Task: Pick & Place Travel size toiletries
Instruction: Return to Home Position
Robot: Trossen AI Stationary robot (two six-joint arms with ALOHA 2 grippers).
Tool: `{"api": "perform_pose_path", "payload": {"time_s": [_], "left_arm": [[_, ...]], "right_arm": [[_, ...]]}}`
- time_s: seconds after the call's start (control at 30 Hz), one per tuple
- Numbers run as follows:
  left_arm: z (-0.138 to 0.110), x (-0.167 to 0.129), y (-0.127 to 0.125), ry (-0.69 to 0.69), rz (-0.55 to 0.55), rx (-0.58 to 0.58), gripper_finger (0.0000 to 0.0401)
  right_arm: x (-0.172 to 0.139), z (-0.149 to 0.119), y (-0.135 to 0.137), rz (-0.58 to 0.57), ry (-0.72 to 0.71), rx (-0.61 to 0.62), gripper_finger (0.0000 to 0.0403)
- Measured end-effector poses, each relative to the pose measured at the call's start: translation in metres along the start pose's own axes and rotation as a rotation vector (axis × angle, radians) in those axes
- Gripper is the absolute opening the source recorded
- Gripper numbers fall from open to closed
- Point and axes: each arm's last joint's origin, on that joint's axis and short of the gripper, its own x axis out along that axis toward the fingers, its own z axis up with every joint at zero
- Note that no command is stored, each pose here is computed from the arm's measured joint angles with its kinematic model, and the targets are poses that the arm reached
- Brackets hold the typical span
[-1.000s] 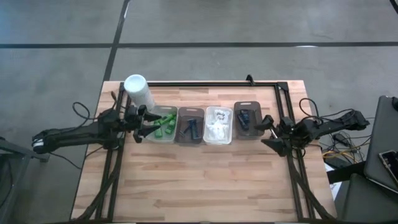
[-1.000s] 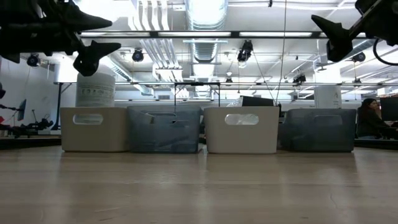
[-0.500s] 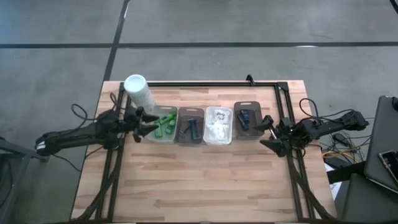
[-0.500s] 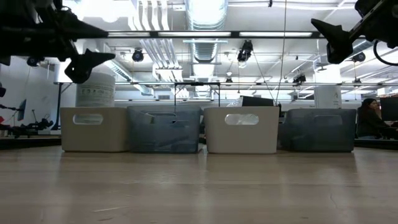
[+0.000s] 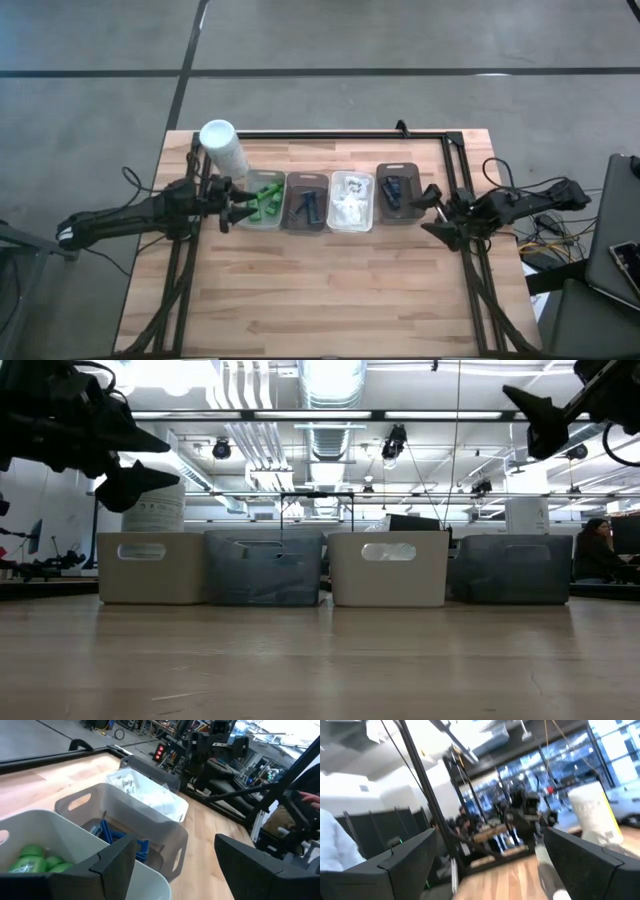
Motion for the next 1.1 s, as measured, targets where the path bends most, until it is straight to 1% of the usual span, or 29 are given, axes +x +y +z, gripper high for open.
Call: {"api": "perform_pose_path", "payload": {"time_s": [0.13,0.27,0.57,0.7,1.0,1.1], "left_arm": [[-0.002,0.0,0.001,0.02,0.017,-0.007,0.0273],[-0.008,0.0,0.004,0.059,0.035,-0.006,0.0273],[-0.012,0.001,0.006,0.084,0.048,-0.011,0.0273],[-0.012,0.001,0.006,0.085,0.048,-0.011,0.0273],[-0.012,0.001,0.006,0.087,0.048,-0.011,0.0273],[-0.012,0.001,0.006,0.087,0.049,-0.011,0.0273]], "right_arm": [[-0.004,0.008,0.001,0.013,-0.071,0.005,0.0363],[-0.008,0.016,-0.001,-0.002,-0.143,-0.003,0.0363],[-0.017,0.034,-0.016,-0.161,-0.325,-0.096,0.0363],[-0.02,0.04,-0.016,-0.172,-0.389,-0.114,0.0363],[-0.02,0.038,-0.017,-0.175,-0.37,-0.109,0.0364],[-0.019,0.037,-0.016,-0.144,-0.353,-0.046,0.0363]]}}
